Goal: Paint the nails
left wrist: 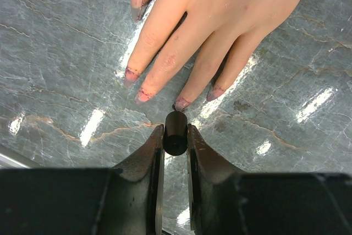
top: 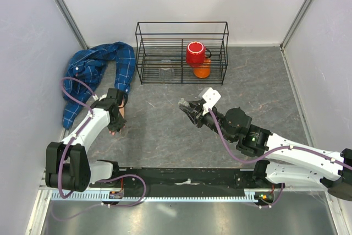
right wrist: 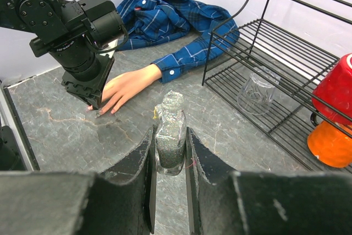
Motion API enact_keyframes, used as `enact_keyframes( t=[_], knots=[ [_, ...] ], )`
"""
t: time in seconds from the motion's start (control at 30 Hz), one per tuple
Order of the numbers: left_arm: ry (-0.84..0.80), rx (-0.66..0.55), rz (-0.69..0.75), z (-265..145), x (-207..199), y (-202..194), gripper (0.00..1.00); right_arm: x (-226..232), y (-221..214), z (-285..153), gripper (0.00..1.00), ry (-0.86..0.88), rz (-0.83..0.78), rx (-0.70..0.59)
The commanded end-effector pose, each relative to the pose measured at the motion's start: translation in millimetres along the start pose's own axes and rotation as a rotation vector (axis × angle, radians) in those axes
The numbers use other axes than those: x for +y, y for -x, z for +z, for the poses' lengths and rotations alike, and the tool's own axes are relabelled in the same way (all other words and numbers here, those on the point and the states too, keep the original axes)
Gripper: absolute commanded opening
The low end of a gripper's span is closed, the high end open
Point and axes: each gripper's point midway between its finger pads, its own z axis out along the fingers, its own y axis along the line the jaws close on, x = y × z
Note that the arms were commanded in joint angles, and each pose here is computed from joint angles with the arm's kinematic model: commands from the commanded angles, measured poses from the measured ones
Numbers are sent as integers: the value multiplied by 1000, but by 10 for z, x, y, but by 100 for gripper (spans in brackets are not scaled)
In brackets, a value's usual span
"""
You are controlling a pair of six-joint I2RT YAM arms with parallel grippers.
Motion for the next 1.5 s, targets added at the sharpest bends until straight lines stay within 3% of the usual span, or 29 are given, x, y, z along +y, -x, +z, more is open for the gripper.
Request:
enact_keyframes(
  t=[0.0, 1.47],
  knots=[
    [-19, -24, -18, -64, -23, 84, 2, 20, 179, 17, 0, 10, 27, -53],
    [-30, -54, -21, -67, -39, 135, 2, 27, 163, 28, 0, 15, 31, -50]
  ],
)
